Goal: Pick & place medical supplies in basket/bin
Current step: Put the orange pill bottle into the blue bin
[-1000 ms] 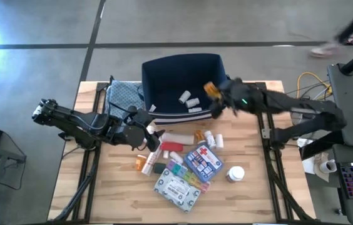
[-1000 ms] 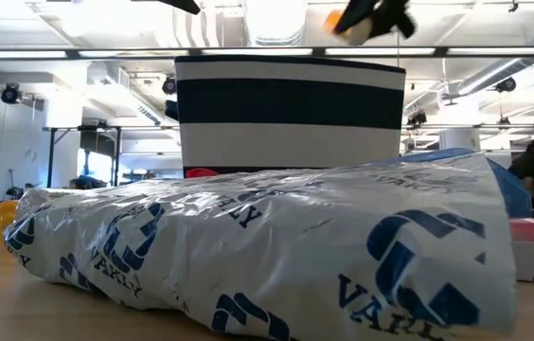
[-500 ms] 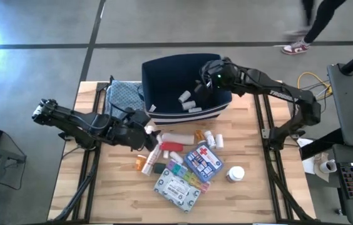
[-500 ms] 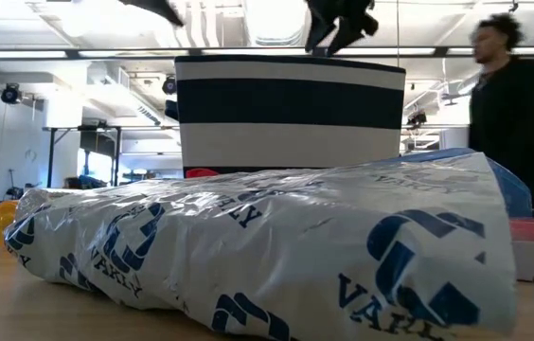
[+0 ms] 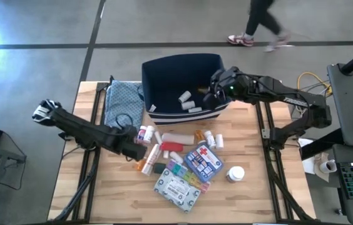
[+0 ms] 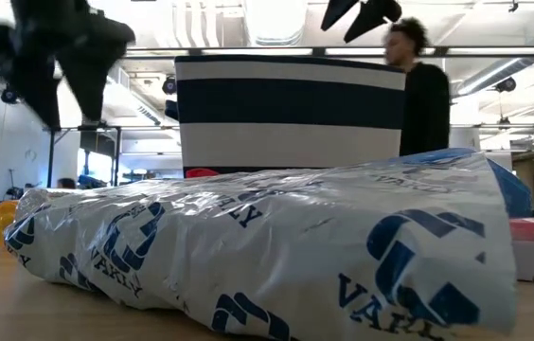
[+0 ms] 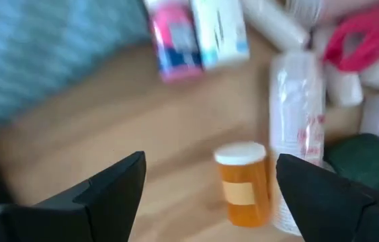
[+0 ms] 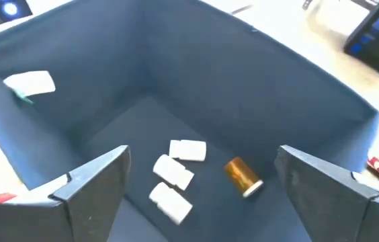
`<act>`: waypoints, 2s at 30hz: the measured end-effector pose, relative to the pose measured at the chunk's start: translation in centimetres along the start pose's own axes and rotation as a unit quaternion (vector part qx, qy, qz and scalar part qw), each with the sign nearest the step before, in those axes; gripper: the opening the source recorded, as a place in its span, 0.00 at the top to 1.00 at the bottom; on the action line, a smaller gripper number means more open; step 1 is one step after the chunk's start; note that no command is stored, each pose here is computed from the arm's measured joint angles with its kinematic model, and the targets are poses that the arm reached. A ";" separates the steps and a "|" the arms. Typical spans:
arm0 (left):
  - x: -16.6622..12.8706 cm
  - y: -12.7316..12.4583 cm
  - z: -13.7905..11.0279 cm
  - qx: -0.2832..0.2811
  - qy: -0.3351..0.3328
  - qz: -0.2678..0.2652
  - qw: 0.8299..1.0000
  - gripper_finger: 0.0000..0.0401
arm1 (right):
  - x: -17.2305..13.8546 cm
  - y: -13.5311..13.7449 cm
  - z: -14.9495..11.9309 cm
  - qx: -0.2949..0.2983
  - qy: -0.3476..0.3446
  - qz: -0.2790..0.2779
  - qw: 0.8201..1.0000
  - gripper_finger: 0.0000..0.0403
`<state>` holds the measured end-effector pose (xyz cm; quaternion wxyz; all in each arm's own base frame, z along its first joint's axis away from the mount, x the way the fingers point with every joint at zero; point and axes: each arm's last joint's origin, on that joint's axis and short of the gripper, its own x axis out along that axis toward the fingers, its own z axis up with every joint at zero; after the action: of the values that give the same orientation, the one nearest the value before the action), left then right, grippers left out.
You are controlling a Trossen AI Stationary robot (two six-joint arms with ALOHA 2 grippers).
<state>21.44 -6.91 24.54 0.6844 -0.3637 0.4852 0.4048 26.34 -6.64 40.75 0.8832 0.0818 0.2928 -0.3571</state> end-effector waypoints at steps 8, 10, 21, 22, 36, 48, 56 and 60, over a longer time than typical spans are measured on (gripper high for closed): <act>4.7 -0.1 -1.6 -0.065 0.023 -0.085 0.994 0.22 | -0.5 -0.5 -0.6 0.004 -0.004 -0.015 1.000 0.10; 5.5 0.3 -2.0 -0.075 0.037 -0.083 0.993 0.22 | -0.5 -0.5 -0.6 0.003 -0.004 -0.016 1.000 0.10; 6.3 0.4 -3.2 -0.082 0.061 -0.090 0.991 0.22 | -0.3 -0.5 -0.9 -0.001 0.004 -0.019 1.000 0.10; 6.4 0.3 -3.2 -0.081 0.061 -0.090 0.991 0.22 | -0.3 -0.5 -0.9 -0.001 0.004 -0.019 1.000 0.10; 9.5 -1.8 -4.6 -0.049 0.072 -0.008 0.996 0.26 | -0.1 -0.5 -1.1 -0.001 0.009 -0.020 1.000 0.10; 8.3 -2.2 -4.2 -0.044 0.070 -0.033 0.996 0.69 | -0.1 -0.5 -1.1 -0.004 0.009 -0.020 1.000 0.10; 1.4 -2.4 -1.8 -0.013 -0.026 -0.058 0.998 0.64 | -0.3 -0.6 -1.0 -0.009 0.005 -0.018 1.000 0.10; -3.6 -3.3 0.2 0.024 -0.151 -0.122 0.981 0.63 | -0.3 -0.6 -1.0 -0.013 0.005 -0.018 1.000 0.10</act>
<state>23.76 -8.74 28.36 0.8025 -0.3381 0.3378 0.3572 25.28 -6.52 40.15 0.8760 0.0666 0.3037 -0.3687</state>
